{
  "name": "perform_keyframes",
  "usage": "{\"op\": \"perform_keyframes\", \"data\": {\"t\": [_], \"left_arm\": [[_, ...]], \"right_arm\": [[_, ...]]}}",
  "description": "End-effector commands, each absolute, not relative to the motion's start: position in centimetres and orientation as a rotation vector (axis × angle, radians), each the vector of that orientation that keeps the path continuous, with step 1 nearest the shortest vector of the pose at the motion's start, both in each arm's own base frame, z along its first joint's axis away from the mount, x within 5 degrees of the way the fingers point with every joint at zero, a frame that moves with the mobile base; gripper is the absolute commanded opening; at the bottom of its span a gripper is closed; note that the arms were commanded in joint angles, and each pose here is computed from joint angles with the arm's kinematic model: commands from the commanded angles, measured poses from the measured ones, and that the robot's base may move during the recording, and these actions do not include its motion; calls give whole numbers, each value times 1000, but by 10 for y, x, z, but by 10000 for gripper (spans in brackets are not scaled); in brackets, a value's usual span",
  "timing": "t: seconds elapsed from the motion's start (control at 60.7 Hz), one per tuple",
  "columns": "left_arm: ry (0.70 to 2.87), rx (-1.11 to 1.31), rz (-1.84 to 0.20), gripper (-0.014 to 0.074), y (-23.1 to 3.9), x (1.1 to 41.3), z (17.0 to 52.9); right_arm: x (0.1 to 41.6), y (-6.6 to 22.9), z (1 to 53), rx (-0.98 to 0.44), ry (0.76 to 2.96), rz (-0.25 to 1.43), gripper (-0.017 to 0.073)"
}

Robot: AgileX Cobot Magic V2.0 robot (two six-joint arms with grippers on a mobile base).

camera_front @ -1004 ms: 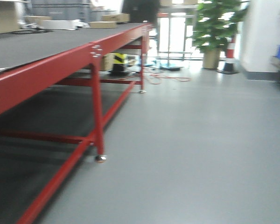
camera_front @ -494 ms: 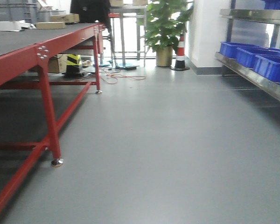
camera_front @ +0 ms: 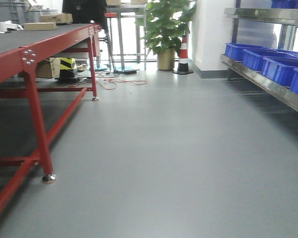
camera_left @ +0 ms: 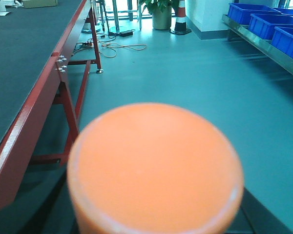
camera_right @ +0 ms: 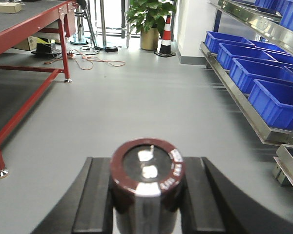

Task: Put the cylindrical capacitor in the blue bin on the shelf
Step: 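Drive the base to the shelf of blue bins holding both cylinders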

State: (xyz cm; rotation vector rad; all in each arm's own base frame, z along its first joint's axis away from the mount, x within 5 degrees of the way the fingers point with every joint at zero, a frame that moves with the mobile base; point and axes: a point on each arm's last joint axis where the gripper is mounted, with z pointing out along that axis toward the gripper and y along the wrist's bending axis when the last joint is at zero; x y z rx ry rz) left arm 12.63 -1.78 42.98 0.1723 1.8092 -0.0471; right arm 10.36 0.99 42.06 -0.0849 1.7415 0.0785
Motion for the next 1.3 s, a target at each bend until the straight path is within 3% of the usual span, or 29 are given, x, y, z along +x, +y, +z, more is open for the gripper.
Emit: {"op": "perform_keyframes", "data": {"t": [0.0,1.284], "left_arm": [[1775,173,-59,-111,-19,124,435],[1775,173,-59,-111,-19,124,435]], "right_arm": [[103,9,425,-87,1705,62,-162],[103,9,425,-87,1705,62,-162]]}}
